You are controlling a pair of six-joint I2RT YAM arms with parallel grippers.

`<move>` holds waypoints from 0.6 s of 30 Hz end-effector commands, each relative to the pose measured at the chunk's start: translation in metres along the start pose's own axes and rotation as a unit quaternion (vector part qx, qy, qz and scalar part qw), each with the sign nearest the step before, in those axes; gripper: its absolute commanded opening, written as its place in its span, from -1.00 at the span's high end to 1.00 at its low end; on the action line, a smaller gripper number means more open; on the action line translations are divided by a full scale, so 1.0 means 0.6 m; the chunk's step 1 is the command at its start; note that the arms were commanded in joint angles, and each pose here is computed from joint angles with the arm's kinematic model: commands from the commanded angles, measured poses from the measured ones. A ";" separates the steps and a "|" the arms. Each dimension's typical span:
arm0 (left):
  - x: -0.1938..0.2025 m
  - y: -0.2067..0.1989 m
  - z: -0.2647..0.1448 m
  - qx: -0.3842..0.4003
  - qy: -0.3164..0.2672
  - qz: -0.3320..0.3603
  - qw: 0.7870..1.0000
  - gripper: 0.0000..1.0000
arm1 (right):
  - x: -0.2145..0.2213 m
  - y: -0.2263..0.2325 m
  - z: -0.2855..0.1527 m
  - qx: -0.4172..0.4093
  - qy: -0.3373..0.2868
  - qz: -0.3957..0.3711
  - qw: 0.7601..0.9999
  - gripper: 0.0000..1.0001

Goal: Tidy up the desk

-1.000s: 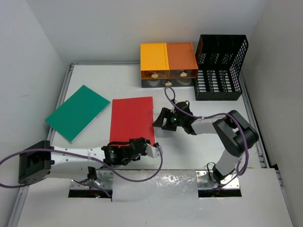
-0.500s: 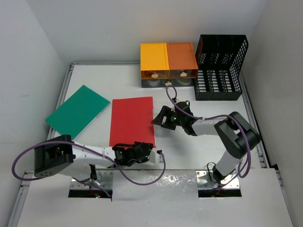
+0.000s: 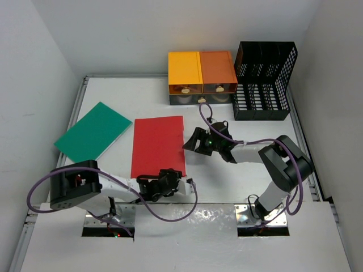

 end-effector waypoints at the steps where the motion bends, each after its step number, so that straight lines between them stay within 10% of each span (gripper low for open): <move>1: -0.012 0.014 0.003 -0.041 -0.034 -0.010 0.999 0.31 | -0.013 0.006 -0.003 -0.006 -0.019 -0.013 1.000 -0.51; 15: 0.010 0.004 0.013 -0.130 -0.036 0.080 0.988 0.31 | -0.010 0.003 0.000 -0.007 -0.025 -0.011 1.000 -0.50; 18: 0.018 -0.004 0.019 -0.138 -0.026 0.107 0.984 0.65 | -0.007 0.002 0.000 -0.008 -0.023 -0.008 1.000 -0.50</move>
Point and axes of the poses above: each gripper's point midway between its finger pads, its own z axis out along the fingers, its own y axis along the line the jaws close on, x = y × z, the point moved 4 cm from there along -z, back along the fingers, and after that the axes turned 12 degrees about -z, right-handed, at the moved point
